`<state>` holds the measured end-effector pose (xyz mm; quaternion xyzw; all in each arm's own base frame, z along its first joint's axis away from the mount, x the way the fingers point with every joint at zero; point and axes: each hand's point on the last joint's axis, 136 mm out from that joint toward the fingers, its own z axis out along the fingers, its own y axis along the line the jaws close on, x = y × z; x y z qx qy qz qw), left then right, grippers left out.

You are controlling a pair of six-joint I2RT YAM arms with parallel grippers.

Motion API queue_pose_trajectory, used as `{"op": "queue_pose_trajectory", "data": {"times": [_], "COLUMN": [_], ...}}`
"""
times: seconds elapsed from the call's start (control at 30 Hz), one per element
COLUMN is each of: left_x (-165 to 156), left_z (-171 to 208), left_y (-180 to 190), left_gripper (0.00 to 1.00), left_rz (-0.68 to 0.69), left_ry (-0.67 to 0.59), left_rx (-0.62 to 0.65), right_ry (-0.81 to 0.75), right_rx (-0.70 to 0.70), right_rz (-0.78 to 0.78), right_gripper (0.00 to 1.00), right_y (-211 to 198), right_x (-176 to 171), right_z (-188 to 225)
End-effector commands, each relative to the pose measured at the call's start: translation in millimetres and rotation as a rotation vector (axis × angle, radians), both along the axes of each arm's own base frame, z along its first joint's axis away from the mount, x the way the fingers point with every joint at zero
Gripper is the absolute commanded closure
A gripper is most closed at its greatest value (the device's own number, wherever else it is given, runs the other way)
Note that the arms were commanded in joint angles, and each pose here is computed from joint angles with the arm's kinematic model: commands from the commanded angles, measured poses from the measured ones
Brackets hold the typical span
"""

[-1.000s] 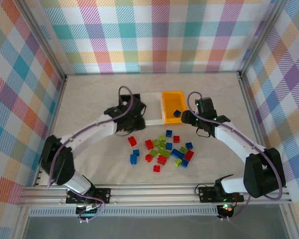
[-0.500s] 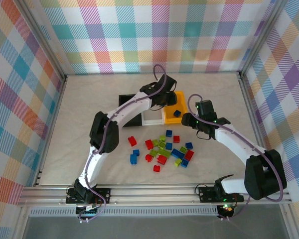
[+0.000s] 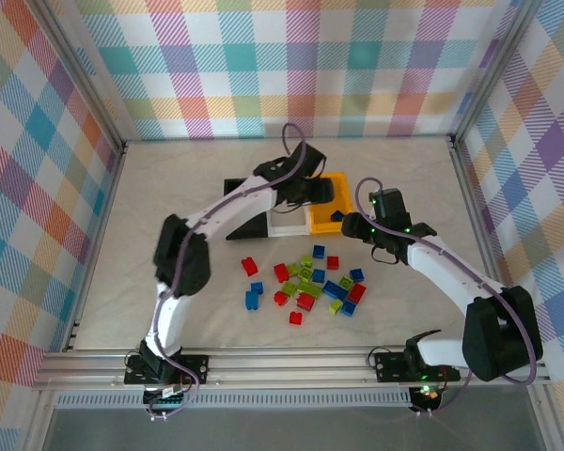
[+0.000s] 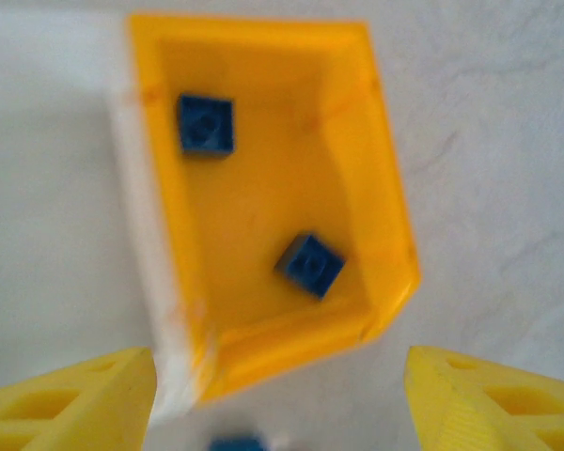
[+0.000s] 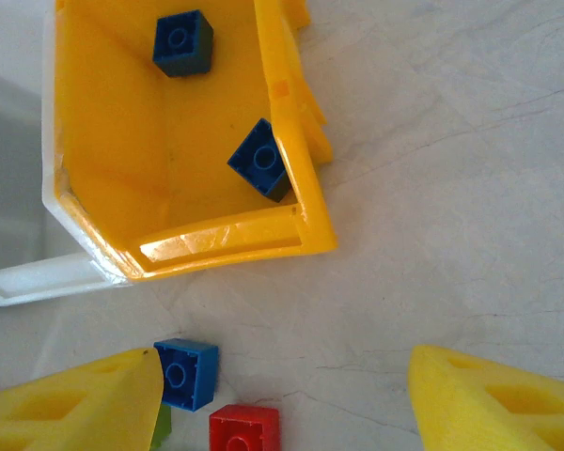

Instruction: Sort the legos into containers by color

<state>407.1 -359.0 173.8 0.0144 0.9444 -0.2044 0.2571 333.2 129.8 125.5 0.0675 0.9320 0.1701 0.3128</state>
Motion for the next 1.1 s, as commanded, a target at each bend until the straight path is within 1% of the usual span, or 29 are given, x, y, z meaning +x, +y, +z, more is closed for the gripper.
{"op": "queue_pose_trajectory", "data": {"times": [0.0,0.1,0.17,0.23,0.3,0.33,0.4,0.47,0.63,0.8,0.83,0.9,0.97,1.0,1.07], "left_x": [-37,-78,-99,-113,-121,-122,-118,-114,-117,-121,-121,-121,-120,-121,-122], "left_z": [25,-5,-23,-47,-70,-77,-87,-96,-117,-135,-137,-140,-140,-141,-141], "left_y": [41,87,114,138,153,156,154,153,171,169,167,165,164,164,165], "left_gripper": [0.29,0.29,0.29,0.31,0.32,0.32,0.27,0.26,0.30,0.30,0.32,0.43,0.50,0.53,0.54], "left_rz": [0.035,0.082,0.113,0.153,0.178,0.180,0.159,0.147,0.190,0.182,0.181,0.181,0.177,0.173,0.169], "left_ry": [-0.040,0.010,0.036,0.090,0.146,0.152,0.157,0.168,0.248,0.291,0.295,0.299,0.300,0.305,0.310], "left_rx": [0.001,0.055,0.081,0.110,0.102,0.102,0.089,0.120,0.239,0.238,0.233,0.224,0.221,0.223,0.232], "right_ry": [-0.009,-0.003,0.003,0.007,0.012,0.016,0.023,0.026,0.016,0.011,0.013,0.014,0.012,0.012,0.012], "right_rx": [0.013,0.022,0.032,0.040,0.042,0.042,0.041,0.040,0.027,0.012,0.012,0.015,0.016,0.016,0.014], "right_rz": [0.034,0.043,0.050,0.055,0.059,0.061,0.067,0.070,0.071,0.069,0.069,0.072,0.072,0.072,0.071], "right_gripper": [0.31,0.31,0.32,0.32,0.32,0.33,0.33,0.33,0.33,0.33,0.33,0.33,0.33,0.33,0.33], "right_y": [3,6,9,12,15,16,19,20,18,16,16,17,17,17,17], "right_x": [-2,-2,-2,-1,0,0,1,1,-1,-2,-1,-1,0,0,1], "right_z": [1,-2,-4,-5,-7,-8,-8,-8,-2,-1,-1,-1,0,0,1]}}
